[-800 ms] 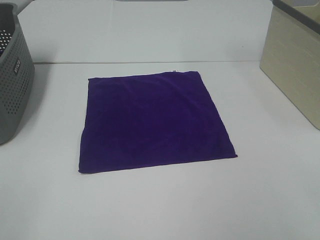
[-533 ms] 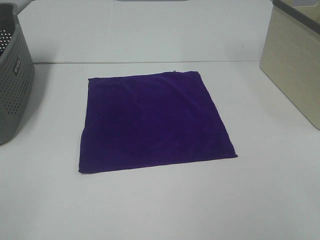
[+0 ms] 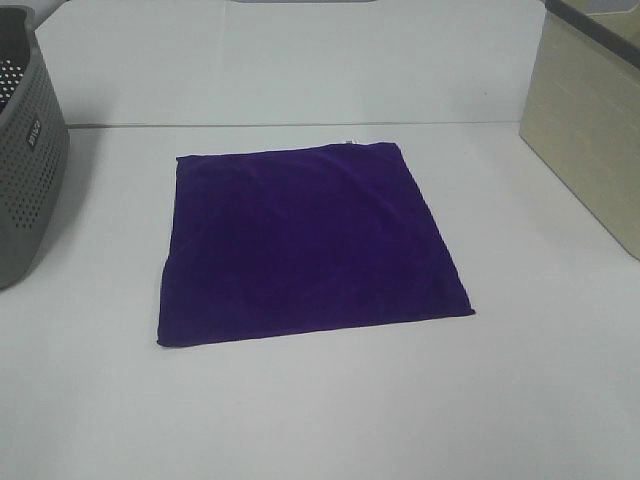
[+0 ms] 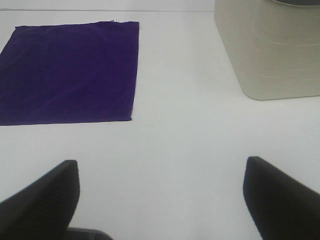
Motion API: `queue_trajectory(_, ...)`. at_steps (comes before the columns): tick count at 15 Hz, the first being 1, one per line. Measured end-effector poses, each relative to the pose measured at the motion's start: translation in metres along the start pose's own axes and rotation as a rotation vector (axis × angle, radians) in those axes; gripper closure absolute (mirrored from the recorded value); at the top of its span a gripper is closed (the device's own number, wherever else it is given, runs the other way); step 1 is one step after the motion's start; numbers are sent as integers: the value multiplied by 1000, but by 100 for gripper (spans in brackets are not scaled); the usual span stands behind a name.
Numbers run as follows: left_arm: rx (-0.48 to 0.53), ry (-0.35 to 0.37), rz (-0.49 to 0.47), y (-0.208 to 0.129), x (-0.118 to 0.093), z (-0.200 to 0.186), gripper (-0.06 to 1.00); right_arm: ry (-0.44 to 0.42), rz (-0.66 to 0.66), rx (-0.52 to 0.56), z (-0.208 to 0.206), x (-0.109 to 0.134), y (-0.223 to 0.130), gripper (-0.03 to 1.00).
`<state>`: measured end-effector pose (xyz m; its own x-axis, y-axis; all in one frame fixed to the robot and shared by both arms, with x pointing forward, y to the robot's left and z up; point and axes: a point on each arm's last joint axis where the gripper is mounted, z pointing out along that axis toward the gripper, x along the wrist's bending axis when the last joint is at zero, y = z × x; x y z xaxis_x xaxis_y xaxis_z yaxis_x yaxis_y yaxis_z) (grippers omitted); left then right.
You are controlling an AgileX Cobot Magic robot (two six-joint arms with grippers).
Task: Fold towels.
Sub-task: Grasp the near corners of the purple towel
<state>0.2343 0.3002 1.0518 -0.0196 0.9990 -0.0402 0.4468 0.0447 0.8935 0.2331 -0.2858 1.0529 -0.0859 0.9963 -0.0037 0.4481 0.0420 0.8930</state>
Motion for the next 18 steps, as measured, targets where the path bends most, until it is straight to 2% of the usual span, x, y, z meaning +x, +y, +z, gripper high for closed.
queue_trajectory(15, 0, 0, 1, 0, 0, 0, -5, -10, -6, 2, 0, -1, 0, 10)
queue_trajectory(17, 0, 0, 1, 0, 0, 0, -5, -17, -10, 3, 0, -2, 0, 9)
queue_trajectory(18, 0, 0, 1, 0, 0, 0, -5, -17, -11, 3, 0, -2, 0, 5)
